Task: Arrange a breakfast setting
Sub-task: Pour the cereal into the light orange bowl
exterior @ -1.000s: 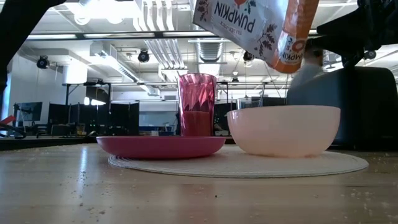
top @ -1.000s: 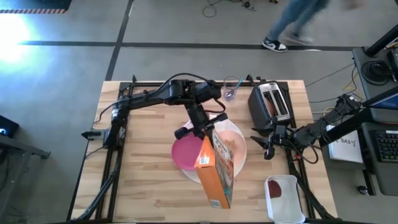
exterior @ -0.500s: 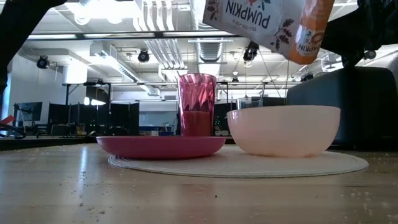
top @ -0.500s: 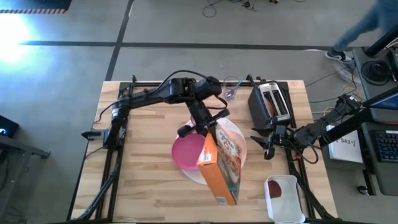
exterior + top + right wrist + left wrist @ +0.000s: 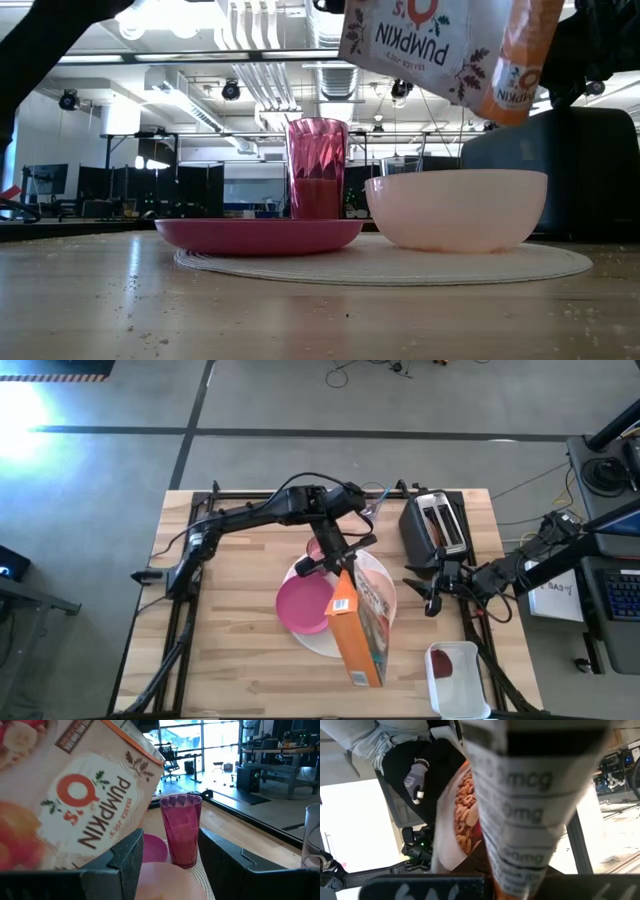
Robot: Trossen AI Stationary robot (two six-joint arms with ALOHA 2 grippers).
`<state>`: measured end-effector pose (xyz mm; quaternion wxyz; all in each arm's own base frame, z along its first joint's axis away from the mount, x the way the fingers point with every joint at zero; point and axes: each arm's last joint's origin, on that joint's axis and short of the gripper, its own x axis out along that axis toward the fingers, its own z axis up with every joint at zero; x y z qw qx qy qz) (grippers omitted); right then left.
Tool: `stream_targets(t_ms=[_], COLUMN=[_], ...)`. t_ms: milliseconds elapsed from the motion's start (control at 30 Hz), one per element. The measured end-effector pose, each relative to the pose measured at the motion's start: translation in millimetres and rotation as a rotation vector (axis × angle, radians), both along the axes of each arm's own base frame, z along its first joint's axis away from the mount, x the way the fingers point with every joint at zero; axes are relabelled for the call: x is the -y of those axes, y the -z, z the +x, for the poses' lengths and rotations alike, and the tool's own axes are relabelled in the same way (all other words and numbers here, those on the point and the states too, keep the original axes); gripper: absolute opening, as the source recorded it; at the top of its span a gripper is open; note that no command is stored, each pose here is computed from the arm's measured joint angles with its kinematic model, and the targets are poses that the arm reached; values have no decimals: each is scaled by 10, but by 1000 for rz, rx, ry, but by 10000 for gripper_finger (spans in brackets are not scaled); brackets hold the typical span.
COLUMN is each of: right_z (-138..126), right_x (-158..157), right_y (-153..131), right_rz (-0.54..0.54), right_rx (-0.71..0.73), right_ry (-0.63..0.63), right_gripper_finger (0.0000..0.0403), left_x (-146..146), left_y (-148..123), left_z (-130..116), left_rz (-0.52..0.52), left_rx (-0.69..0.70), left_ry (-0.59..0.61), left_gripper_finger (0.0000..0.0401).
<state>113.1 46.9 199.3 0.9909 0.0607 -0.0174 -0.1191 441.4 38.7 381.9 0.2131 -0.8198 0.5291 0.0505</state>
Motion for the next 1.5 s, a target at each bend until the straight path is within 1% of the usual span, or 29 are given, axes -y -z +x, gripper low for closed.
stream_targets(t_ms=[200, 533, 833, 933, 1167, 1300, 1500], right_z=[0, 0, 0, 0, 0, 0, 0], right_x=[0, 0, 0, 0, 0, 0, 0], right_y=[0, 0, 0, 0, 0, 0, 0], right_rz=[0, 0, 0, 0, 0, 0, 0], right_rx=[0, 0, 0, 0, 0, 0, 0], right_ry=[0, 0, 0, 0, 0, 0, 0], right_gripper_finger=[178, 178, 178, 178, 178, 178, 178], left_x=[-34, -49, -66, -86, -142, -134, -89], left_y=[18, 8, 29, 22, 21, 21, -26], left_z=[40, 17, -21, -28, -53, -121, -379], left_rz=[-3, -1, 7, 10, 57, 71, 94], left_rx=[26, 23, 29, 69, 197, 209, 157], left_ry=[1, 0, 26, 47, 97, 126, 178], left_gripper_finger=[0, 0, 0, 0, 0, 0, 0])
